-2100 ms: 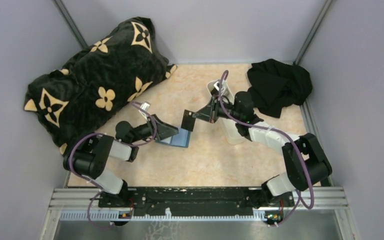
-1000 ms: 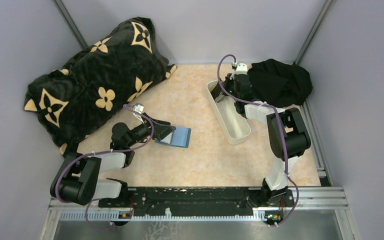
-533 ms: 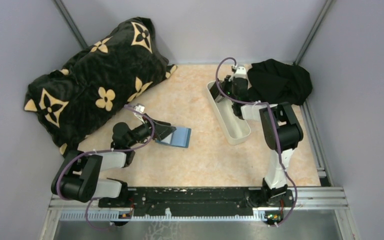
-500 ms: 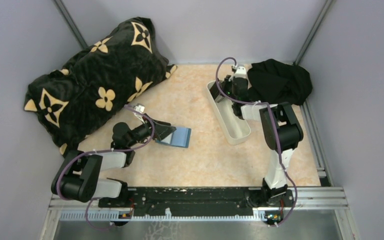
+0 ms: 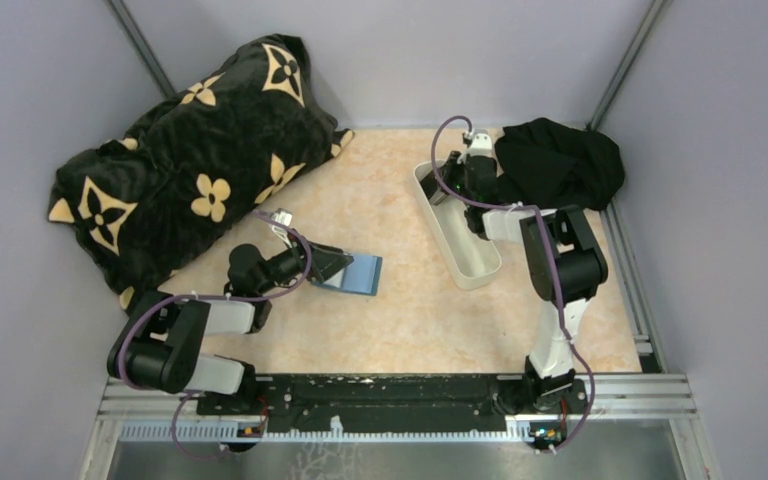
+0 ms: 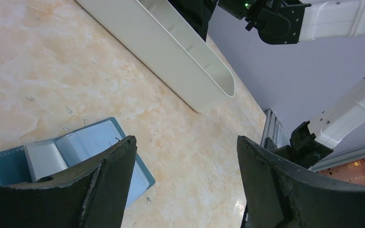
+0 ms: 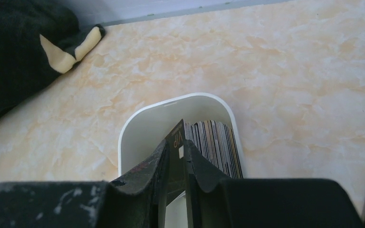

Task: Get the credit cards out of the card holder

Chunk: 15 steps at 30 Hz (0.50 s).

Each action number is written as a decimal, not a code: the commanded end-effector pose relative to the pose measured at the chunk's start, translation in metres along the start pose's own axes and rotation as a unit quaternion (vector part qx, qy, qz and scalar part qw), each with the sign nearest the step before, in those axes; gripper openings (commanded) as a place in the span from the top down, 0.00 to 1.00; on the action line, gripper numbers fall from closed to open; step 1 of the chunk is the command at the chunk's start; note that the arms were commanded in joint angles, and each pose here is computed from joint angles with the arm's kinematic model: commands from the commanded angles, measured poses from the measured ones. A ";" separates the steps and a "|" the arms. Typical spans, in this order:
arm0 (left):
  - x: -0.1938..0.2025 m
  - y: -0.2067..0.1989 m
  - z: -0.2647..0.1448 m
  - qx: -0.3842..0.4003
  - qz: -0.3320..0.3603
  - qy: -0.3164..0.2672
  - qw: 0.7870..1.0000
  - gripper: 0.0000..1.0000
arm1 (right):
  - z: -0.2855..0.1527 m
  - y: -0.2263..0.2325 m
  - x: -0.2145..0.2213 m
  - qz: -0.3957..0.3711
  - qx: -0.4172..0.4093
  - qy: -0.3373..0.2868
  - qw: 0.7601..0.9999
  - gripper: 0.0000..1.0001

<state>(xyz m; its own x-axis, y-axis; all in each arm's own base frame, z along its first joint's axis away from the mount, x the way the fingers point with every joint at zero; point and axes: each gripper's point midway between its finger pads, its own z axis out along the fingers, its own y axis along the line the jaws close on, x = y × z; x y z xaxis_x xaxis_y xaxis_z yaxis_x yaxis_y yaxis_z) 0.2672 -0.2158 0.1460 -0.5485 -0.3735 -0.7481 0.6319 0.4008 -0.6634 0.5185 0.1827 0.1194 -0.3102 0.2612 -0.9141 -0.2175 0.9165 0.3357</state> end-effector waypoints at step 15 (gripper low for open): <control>-0.008 0.051 -0.003 -0.165 0.001 -0.036 0.986 0.01 | -0.042 0.061 -0.051 -0.036 -0.051 -0.039 0.997 0.96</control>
<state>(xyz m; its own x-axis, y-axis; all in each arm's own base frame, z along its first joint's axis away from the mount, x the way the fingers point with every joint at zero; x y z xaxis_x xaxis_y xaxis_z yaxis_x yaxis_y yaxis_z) 0.2793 -0.2094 0.1348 -0.5413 -0.4031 -0.7379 0.5537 0.4897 -0.6736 0.5015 0.1872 0.1454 -0.2973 0.2417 -0.9237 -0.2430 0.9164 0.3180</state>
